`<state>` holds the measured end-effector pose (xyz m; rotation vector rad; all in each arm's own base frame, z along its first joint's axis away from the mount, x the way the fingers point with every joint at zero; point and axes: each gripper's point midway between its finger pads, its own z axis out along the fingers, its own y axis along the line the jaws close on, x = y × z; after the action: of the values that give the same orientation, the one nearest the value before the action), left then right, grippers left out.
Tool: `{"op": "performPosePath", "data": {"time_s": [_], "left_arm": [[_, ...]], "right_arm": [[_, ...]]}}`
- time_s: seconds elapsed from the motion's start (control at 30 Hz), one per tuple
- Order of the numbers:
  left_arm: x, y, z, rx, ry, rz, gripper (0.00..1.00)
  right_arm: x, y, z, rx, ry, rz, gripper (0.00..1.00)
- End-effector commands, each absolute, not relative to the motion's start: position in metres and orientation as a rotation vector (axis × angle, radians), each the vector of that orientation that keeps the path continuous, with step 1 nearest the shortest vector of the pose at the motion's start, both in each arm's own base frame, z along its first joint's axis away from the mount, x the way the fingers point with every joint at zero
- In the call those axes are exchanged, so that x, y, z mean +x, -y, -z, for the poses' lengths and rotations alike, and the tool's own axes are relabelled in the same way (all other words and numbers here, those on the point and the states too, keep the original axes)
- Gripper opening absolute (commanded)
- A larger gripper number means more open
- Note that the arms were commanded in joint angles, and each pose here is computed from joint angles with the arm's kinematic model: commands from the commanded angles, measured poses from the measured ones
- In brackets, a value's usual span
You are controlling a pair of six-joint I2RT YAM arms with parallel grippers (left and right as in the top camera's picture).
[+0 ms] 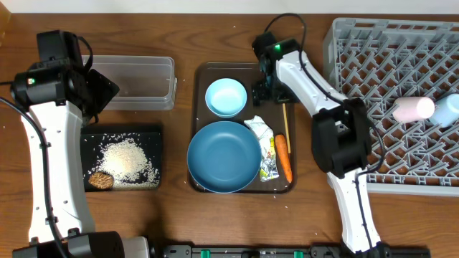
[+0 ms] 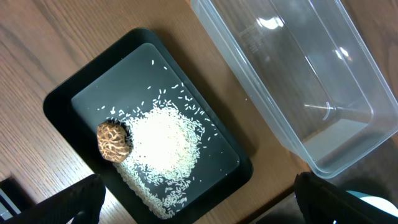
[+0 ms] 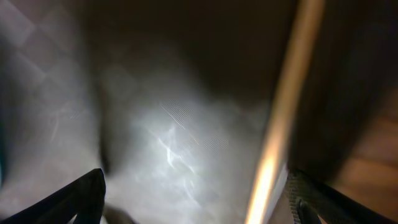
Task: Sort waste into correct bins and load items into the dishwasher rack
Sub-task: 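Move the right gripper to the second chopstick and grip it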
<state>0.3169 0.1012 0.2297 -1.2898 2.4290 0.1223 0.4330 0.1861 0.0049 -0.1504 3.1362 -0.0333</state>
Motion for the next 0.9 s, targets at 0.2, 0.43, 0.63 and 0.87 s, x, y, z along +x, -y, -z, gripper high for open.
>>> {"op": "performPosePath", "data": {"time_s": [0.2,0.43,0.63,0.87], "left_arm": [[0.315,-0.103,-0.238,-1.305,-2.392,-0.120,0.98],[0.315,-0.103,-0.238,-1.305,-2.392,-0.120,0.98],[0.315,-0.103,-0.238,-1.305,-2.392,-0.120,0.98],[0.315,-0.103,-0.238,-1.305,-2.392,-0.120,0.98]], "right_arm": [[0.425,-0.187,0.011,-0.189,-3.183,0.007,0.73],[0.425,-0.188,0.011,-0.139,-3.188,-0.007,0.41],[0.429,-0.177,0.011,-0.120,-3.184,0.020,0.11],[0.432,-0.164,0.011,-0.088,-3.193,0.021,0.01]]}}
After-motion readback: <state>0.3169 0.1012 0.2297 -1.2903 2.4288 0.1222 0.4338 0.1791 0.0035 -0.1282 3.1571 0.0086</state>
